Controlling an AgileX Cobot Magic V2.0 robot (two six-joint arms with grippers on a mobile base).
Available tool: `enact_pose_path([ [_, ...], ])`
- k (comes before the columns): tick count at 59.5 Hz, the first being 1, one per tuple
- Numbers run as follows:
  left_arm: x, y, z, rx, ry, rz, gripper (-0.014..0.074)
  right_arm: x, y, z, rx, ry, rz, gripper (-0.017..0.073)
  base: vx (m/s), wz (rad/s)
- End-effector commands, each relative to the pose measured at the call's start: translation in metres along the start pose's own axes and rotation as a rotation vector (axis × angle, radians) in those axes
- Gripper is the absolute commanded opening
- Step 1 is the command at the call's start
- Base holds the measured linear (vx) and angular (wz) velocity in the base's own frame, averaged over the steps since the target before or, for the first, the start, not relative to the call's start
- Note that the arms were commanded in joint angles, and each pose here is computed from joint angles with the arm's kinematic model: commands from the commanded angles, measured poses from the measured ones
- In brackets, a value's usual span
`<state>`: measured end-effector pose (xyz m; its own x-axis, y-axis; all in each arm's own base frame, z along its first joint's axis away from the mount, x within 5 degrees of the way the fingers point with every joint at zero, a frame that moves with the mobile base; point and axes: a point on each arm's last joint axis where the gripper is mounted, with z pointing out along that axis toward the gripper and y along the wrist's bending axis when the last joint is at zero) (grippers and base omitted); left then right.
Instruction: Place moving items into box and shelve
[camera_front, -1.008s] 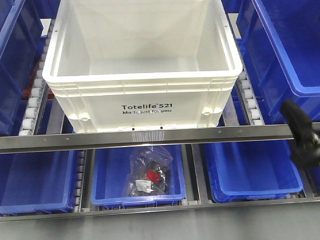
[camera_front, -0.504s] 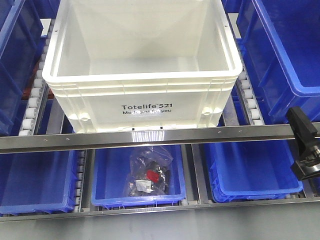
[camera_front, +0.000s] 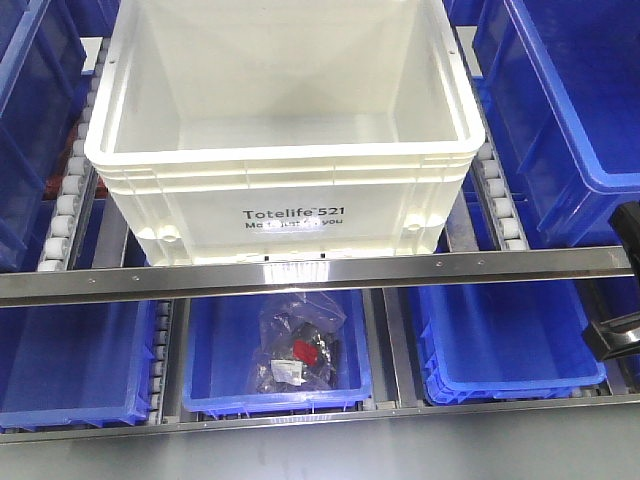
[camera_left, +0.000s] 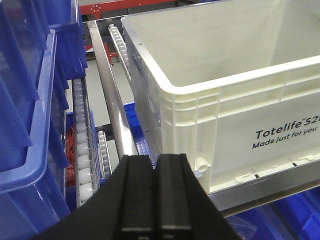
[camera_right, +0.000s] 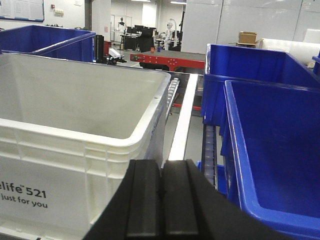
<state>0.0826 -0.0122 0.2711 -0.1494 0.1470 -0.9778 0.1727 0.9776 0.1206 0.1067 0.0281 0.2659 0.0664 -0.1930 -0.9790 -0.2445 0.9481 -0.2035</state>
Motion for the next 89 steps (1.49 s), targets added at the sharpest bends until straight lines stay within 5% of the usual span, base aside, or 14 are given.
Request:
enact_pose_path([
  [1, -0.016, -0.001, -0.001, 0.020, -0.099, -0.004, -0.0024, -0.014, -0.003, 0.002, 0.019, -0.077, -0.008, -0.0017, 0.00, 0.00],
  [30, -0.016, -0.001, -0.001, 0.020, -0.095, -0.004, -0.0022, -0.012, -0.003, 0.002, 0.015, -0.059, -0.007, -0.0015, 0.00, 0.00],
  [37, -0.015, 0.000, -0.001, 0.011, -0.094, 0.056, -0.0022, -0.012, -0.003, 0.002, 0.015, -0.059, -0.007, -0.0015, 0.00, 0.00],
  [54, -0.018, -0.002, -0.002, 0.034, -0.121, 0.031, -0.0022, -0.012, -0.003, 0.002, 0.015, -0.059, -0.007, -0.0015, 0.00, 0.00],
  [75, -0.018, -0.005, -0.002, 0.055, -0.126, 0.074, -0.0022, -0.012, -0.003, 0.002, 0.015, -0.059, -0.008, -0.0015, 0.00, 0.00],
  [89, 0.039, -0.012, -0.007, 0.067, -0.161, 0.030, -0.0022, -0.012, -0.003, 0.002, 0.014, -0.055, -0.008, -0.0015, 0.00, 0.00],
])
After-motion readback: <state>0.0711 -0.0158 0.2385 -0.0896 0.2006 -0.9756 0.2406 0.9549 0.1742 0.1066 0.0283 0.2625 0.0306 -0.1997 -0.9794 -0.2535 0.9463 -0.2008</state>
